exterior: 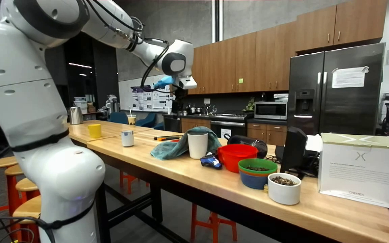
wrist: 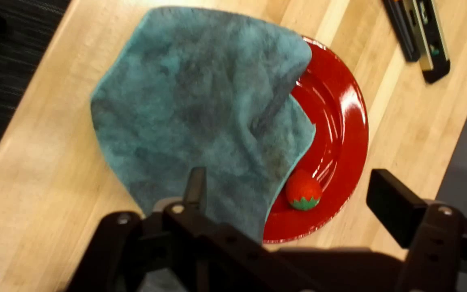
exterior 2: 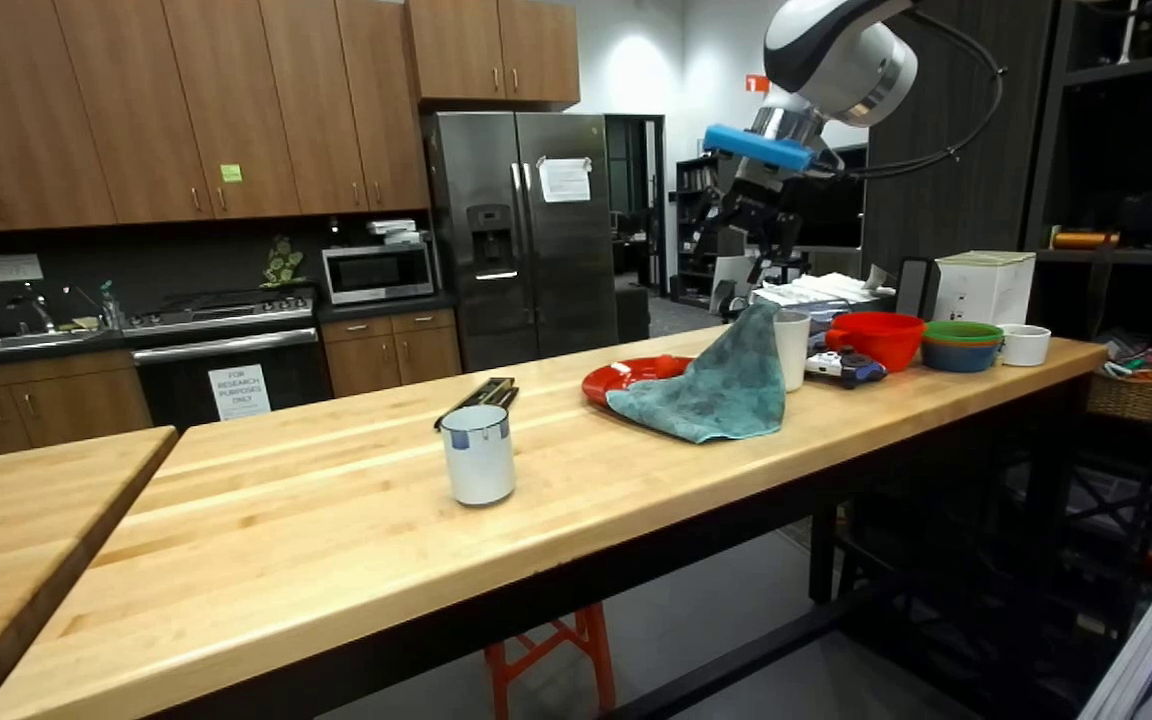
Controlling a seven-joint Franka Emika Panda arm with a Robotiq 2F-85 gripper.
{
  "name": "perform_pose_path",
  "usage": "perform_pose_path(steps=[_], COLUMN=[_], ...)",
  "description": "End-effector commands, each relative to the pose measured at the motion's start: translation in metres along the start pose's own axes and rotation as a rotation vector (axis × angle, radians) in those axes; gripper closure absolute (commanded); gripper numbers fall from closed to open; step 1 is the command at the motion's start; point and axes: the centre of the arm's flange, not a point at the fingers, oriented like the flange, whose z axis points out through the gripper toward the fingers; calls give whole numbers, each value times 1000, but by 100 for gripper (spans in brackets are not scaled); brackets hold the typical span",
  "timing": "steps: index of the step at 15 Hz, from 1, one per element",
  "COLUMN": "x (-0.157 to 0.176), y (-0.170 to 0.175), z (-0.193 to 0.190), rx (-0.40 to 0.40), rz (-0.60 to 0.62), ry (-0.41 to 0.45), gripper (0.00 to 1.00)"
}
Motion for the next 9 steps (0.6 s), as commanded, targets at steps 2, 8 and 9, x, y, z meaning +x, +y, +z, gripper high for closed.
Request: perform_pose_path(steps=[2,8,9], x=[49,36,33], y=[-7,-25,-27], z=[-14,-7,-5], rx=[39,66,67], rz=[105,148,157], ry=[55,95,101], gripper=[0,0,0])
